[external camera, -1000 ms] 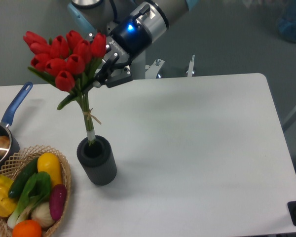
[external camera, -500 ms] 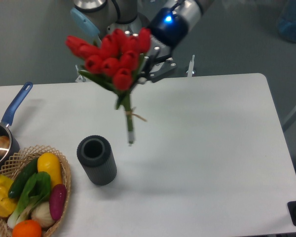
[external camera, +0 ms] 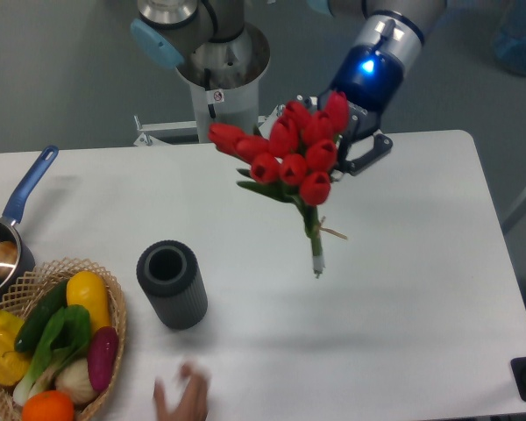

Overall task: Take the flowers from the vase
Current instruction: 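Carry the held tulips up and away from the vase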

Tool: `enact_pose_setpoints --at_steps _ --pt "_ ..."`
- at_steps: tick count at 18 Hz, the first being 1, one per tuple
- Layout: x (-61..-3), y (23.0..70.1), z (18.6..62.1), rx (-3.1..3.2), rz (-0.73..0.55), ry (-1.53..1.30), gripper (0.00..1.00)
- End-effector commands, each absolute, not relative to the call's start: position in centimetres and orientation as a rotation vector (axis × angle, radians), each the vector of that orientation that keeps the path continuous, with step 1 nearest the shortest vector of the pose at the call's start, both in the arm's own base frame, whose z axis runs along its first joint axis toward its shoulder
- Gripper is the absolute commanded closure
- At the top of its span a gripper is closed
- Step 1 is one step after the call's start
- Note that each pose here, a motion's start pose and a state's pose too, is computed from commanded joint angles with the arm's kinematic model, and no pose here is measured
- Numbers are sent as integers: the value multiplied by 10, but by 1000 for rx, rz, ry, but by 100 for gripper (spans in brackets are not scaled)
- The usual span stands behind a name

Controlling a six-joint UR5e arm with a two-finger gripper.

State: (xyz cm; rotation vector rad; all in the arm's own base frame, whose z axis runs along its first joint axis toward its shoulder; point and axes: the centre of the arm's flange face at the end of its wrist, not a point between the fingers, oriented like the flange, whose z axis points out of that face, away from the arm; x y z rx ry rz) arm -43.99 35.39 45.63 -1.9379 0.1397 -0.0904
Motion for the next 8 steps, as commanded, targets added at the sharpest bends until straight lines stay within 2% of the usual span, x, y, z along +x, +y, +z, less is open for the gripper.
enact_pose_setpoints --at_steps 8 --pt "-450 336 437 -1945 -87 100 62"
